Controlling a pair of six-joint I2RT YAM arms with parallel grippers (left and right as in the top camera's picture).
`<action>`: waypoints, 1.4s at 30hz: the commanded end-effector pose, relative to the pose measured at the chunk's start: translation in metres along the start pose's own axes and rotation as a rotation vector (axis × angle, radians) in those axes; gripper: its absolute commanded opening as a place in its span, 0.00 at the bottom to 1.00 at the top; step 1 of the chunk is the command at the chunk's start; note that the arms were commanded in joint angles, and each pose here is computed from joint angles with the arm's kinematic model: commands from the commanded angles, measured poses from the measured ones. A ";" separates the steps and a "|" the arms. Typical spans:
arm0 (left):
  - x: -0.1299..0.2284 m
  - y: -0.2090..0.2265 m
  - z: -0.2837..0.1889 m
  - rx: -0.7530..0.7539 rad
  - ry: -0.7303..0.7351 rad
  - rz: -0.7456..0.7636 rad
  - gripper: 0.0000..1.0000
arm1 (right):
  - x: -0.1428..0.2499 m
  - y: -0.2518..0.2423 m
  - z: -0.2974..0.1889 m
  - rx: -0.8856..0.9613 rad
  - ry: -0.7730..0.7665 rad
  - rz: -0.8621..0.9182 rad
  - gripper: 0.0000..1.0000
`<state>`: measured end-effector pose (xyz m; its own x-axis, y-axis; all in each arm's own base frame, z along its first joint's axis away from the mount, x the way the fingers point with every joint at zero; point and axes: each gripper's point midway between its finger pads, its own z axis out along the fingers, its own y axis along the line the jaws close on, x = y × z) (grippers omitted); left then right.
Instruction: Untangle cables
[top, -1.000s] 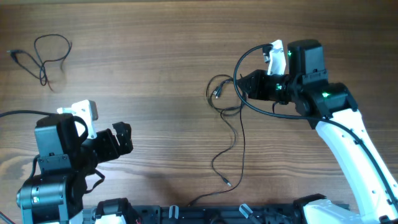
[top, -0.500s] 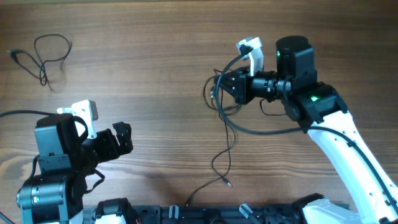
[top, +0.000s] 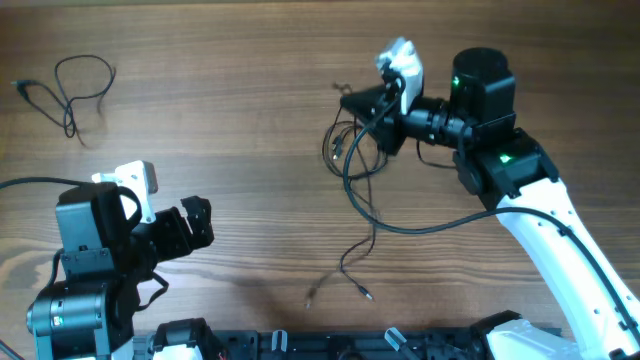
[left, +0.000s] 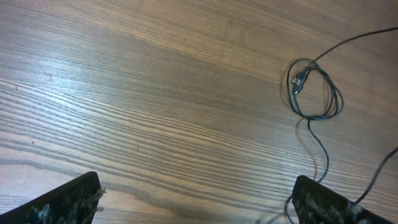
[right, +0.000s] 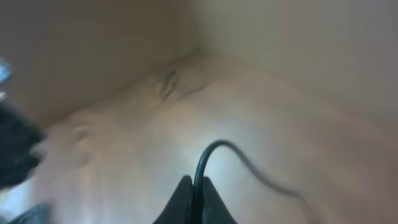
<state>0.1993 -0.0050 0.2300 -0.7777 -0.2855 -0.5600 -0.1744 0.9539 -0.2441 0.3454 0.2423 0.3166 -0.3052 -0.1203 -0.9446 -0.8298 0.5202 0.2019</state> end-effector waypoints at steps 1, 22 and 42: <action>-0.001 0.002 -0.001 -0.009 -0.010 0.011 1.00 | -0.044 -0.020 -0.007 0.115 -0.155 -0.092 0.04; -0.001 0.002 -0.001 -0.009 -0.010 0.011 1.00 | 0.036 -0.074 -0.080 0.534 0.159 0.164 0.05; -0.001 0.002 -0.001 -0.009 -0.010 0.012 1.00 | 0.107 -0.109 -0.070 0.643 0.395 0.283 0.04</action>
<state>0.1991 -0.0050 0.2296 -0.7786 -0.2856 -0.5588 -0.1748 0.9539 -0.2440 0.3655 0.1160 0.2097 -0.7181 -0.1478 -0.6800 -0.3138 0.9410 0.1269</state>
